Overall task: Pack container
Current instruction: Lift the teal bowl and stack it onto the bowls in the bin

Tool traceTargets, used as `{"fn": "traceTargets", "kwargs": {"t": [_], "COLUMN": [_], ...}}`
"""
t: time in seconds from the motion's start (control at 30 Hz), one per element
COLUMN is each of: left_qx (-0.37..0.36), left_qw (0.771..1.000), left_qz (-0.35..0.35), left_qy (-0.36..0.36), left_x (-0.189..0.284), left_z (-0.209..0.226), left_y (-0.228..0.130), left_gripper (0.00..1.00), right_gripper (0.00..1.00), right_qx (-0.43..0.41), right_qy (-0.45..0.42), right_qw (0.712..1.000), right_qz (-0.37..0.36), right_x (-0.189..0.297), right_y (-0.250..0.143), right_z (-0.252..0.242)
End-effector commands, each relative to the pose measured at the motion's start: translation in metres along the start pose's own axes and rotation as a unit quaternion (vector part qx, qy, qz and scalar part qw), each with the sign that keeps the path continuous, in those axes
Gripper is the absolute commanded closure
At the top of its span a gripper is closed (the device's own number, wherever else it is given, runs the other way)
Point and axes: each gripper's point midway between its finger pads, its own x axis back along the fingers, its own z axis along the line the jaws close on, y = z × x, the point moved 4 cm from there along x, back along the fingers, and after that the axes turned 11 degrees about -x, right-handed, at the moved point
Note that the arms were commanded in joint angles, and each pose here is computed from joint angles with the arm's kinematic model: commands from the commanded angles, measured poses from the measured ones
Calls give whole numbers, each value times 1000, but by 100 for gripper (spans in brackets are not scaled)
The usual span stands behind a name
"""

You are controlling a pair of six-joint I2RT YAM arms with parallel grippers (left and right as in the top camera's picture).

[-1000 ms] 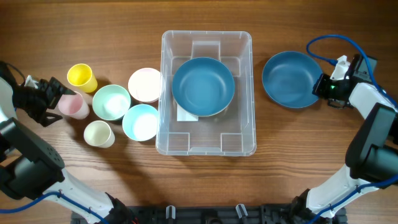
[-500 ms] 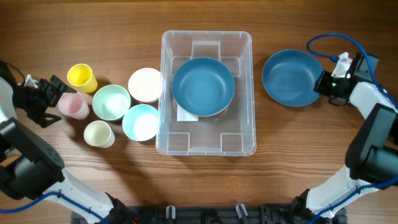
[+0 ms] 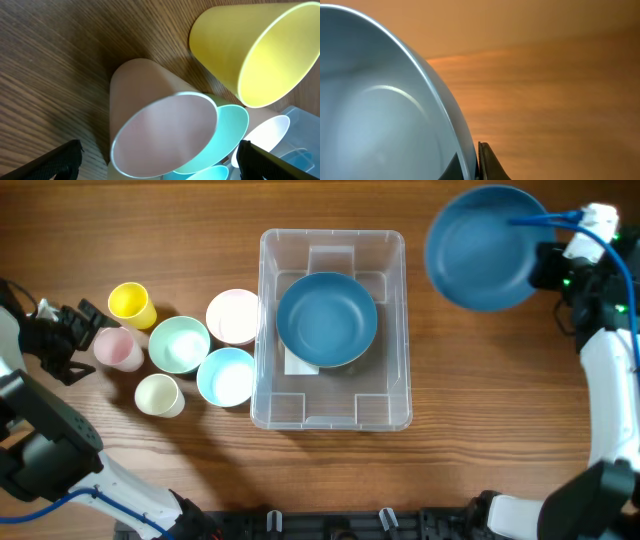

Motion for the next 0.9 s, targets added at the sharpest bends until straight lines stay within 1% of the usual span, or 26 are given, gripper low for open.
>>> {"fn": "traceTargets", "kwargs": {"t": [0.0,0.1,0.2,0.27,0.5,0.67,0.8,0.83,0.87], "left_qx": [4,5,5,5,5,5,5,5,5], "left_qw": [1000,1000,1000,1000,1000,1000,1000,1000,1000], "left_qz": [-4,-5,-5,-5,-5,-5,-5,-5,-5], "left_qy": [1,1,1,1,1,1,1,1,1], "left_x": [3,3,3,3,3,3,3,3,3], "left_z": [8,9,9,9,9,9,9,9,9], "left_y": [1,1,1,1,2,2,2,2,2], "left_gripper": [0,0,0,0,0,0,0,0,0], "right_gripper": [96,96,96,96,96,96,96,92,71], "right_qx": [55,89,114,125,136,123,120,120,120], "right_qy": [125,176,187,180,164,224,217,216,217], "right_qw": [991,980,975,974,967,949,947,947,947], "right_qz": [-10,16,47,64,138,186,203,205,204], "right_x": [17,15,12,7,-29,-53,-70,-72,-74], "right_y": [5,-17,-43,-57,-105,-134,-149,-150,-151], "right_z": [91,144,178,188,195,207,204,203,203]}}
